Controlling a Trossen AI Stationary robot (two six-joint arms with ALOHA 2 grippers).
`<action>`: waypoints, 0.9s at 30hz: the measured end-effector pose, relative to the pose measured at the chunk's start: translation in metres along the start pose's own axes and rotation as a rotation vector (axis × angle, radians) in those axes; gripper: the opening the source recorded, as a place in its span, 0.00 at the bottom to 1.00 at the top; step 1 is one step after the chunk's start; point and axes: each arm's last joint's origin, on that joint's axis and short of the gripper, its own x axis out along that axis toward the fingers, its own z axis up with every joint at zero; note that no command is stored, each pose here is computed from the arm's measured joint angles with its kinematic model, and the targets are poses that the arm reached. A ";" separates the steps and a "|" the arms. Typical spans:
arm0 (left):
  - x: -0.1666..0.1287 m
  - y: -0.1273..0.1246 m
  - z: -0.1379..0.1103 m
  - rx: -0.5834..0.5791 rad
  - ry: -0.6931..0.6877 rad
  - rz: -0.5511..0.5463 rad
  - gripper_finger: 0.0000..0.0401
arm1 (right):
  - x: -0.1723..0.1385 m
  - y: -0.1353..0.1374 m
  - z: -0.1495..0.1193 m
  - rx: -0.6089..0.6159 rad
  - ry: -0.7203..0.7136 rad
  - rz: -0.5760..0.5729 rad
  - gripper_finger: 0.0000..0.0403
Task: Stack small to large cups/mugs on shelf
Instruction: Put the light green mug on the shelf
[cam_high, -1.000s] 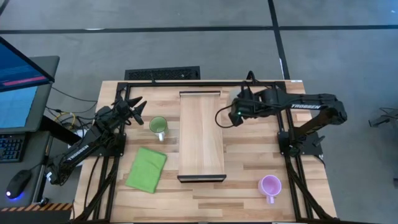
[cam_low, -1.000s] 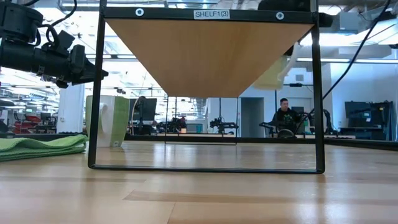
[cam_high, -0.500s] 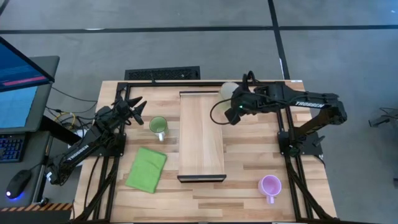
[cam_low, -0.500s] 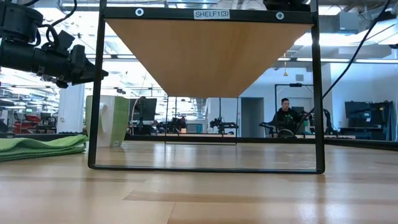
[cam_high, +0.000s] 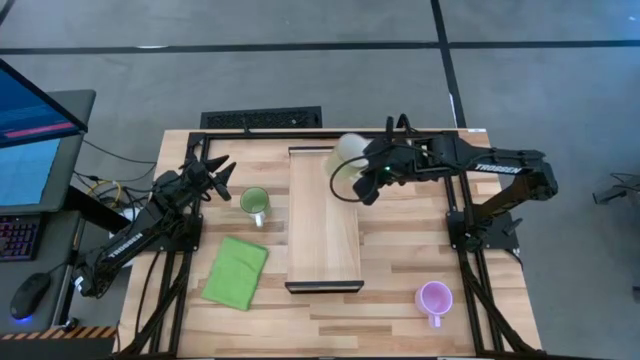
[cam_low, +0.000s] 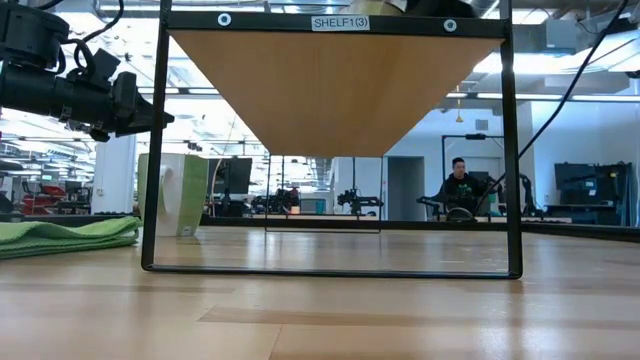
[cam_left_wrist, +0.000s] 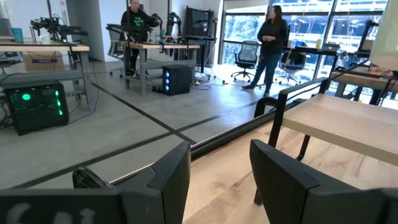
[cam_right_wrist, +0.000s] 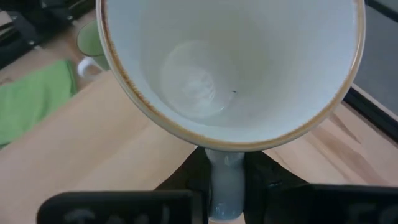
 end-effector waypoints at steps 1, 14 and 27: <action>0.000 0.000 0.000 0.000 0.000 0.000 0.39 | 0.000 0.000 0.000 -0.007 -0.004 0.003 0.16; 0.000 0.000 0.000 0.000 0.000 0.000 0.39 | 0.030 0.015 0.009 -0.174 -0.022 0.007 0.16; 0.000 0.000 0.000 0.000 0.000 0.001 0.39 | 0.044 0.034 0.034 -0.356 0.052 -0.004 0.16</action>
